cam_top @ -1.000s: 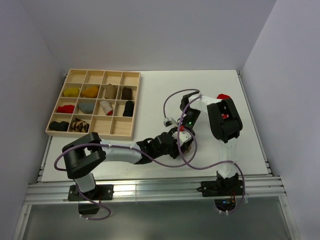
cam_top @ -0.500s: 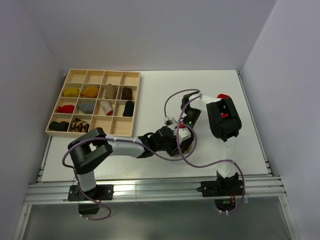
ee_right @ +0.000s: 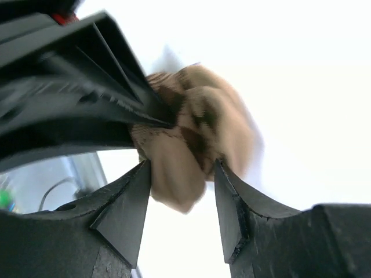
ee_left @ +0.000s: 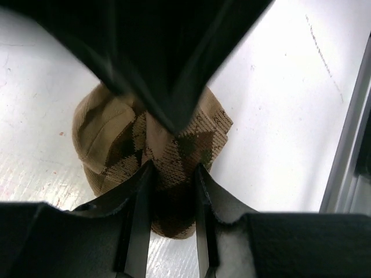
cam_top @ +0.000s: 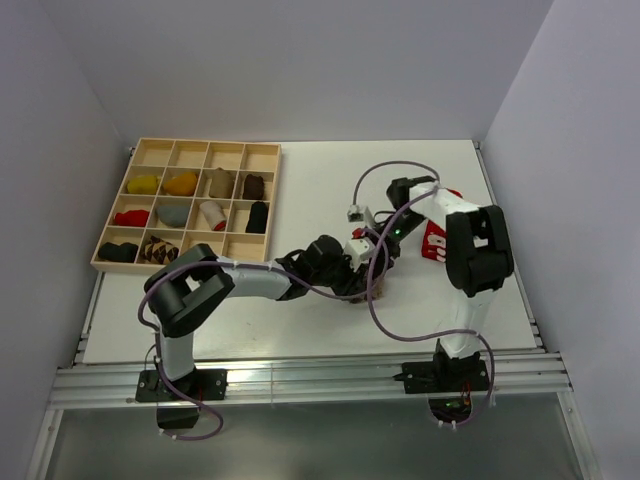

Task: Roll the socks
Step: Roll the sock at the center of the board.

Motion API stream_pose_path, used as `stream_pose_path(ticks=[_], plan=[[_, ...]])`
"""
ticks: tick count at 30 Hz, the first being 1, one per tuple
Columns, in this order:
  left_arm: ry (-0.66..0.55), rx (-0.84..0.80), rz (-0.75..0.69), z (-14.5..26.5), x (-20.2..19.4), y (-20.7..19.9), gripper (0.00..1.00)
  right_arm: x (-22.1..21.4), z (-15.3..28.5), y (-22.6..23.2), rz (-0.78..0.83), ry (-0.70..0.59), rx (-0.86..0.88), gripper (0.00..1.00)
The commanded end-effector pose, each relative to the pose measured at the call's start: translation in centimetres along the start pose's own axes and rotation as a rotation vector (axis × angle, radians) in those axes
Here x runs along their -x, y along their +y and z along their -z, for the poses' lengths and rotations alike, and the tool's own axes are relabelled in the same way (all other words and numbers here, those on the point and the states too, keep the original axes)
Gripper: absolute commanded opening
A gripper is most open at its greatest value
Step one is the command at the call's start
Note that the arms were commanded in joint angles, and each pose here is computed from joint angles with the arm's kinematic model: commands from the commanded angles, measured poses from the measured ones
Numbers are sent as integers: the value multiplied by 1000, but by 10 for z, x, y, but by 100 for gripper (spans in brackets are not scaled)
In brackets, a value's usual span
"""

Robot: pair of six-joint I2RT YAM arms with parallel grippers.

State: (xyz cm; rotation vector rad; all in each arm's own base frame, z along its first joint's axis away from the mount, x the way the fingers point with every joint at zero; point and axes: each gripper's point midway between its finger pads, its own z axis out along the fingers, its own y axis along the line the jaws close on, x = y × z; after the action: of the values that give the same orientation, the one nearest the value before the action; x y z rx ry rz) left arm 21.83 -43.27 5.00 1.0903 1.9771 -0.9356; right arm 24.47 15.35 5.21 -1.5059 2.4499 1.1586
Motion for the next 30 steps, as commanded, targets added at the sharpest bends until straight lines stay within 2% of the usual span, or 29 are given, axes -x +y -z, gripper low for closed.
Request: stream_pose_path(ticks=[1, 6, 10, 14, 21, 24, 30], plan=[[146, 4, 104, -3, -45, 11, 0, 33, 34, -11, 75, -212, -124, 55], [179, 17, 160, -9, -41, 23, 0, 21, 60, -15, 68, -313, -209, 56], [234, -4, 242, -14, -45, 25, 0, 8, 74, -14, 143, -347, -318, 57], [253, -17, 325, -12, -35, 30, 0, -3, 94, -18, 283, -364, -534, 64], [372, -26, 450, -14, -41, 31, 0, -24, 77, -6, 540, -355, -680, 76], [412, -42, 511, -13, -42, 30, 0, -27, 72, -6, 594, -339, -711, 80], [419, -83, 612, -10, -36, 36, 0, -24, 47, 3, 682, -298, -684, 81]])
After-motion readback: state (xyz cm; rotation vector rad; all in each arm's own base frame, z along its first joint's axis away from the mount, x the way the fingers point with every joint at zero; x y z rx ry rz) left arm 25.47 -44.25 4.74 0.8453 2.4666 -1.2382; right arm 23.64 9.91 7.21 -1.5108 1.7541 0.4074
